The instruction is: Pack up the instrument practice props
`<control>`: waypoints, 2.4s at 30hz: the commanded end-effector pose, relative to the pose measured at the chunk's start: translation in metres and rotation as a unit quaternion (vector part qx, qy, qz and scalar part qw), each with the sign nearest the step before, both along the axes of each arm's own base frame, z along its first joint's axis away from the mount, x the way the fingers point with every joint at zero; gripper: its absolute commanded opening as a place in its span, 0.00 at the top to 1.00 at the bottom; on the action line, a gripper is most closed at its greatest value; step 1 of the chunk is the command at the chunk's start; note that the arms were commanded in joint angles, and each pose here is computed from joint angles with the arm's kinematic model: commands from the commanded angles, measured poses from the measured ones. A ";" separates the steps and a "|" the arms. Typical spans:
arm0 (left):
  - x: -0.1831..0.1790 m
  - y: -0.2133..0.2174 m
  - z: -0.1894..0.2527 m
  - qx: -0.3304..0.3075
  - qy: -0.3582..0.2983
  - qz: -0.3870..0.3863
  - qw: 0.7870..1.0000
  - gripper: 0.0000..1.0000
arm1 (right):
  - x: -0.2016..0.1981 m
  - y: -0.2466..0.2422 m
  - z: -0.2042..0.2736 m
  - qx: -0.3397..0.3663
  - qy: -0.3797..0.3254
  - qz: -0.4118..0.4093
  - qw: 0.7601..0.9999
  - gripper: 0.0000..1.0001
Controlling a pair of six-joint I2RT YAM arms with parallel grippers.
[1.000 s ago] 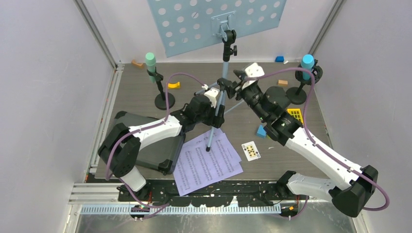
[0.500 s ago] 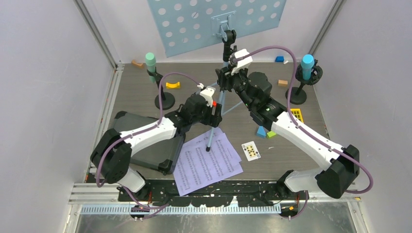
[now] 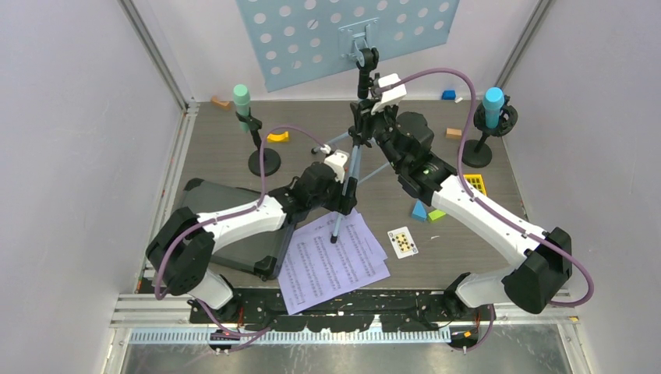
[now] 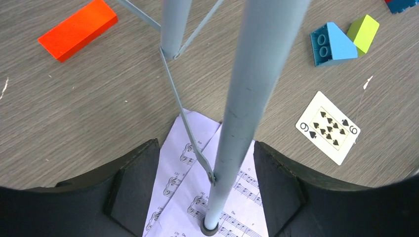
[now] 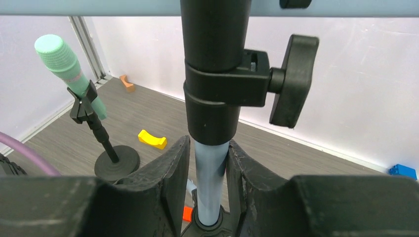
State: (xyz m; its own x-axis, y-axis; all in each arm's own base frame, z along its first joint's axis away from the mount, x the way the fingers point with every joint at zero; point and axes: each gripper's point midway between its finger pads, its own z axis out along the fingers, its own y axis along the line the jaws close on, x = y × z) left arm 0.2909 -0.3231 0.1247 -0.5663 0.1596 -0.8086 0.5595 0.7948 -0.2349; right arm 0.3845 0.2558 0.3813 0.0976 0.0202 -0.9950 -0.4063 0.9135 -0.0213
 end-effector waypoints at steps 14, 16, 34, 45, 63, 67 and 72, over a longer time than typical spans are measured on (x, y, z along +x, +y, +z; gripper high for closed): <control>0.004 -0.001 -0.011 -0.001 -0.015 0.028 0.999 0.48 | 0.001 -0.001 0.054 0.059 -0.069 -0.006 0.996 1.00; 0.005 -0.002 -0.010 0.000 -0.017 0.028 0.999 0.54 | 0.002 -0.001 0.053 0.059 -0.070 -0.006 0.996 1.00; 0.027 -0.019 0.069 -0.032 -0.072 0.027 0.997 1.00 | -0.003 -0.002 0.050 0.049 -0.061 0.000 0.997 1.00; 0.046 -0.031 0.140 -0.065 -0.133 0.033 0.988 1.00 | -0.013 -0.003 0.062 0.062 -0.056 0.014 0.996 1.00; 0.065 -0.055 0.168 -0.102 -0.159 0.032 0.982 1.00 | -0.031 0.004 0.050 0.069 -0.040 0.052 0.995 1.00; 0.069 -0.059 0.185 -0.113 -0.174 0.032 0.978 1.00 | -0.034 0.006 0.049 0.075 -0.048 0.059 0.994 1.00; 0.070 -0.060 0.205 -0.132 -0.188 0.034 0.973 1.00 | -0.037 0.006 0.055 0.098 -0.047 0.064 0.992 1.00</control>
State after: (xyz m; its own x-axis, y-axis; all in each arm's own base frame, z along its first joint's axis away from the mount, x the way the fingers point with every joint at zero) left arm 0.3109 -0.3569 0.1680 -0.5321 0.2551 -0.8073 0.5809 0.8037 -0.1289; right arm 0.3968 0.2098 0.3958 0.1318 0.0929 -0.9869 -0.2457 0.9676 0.0582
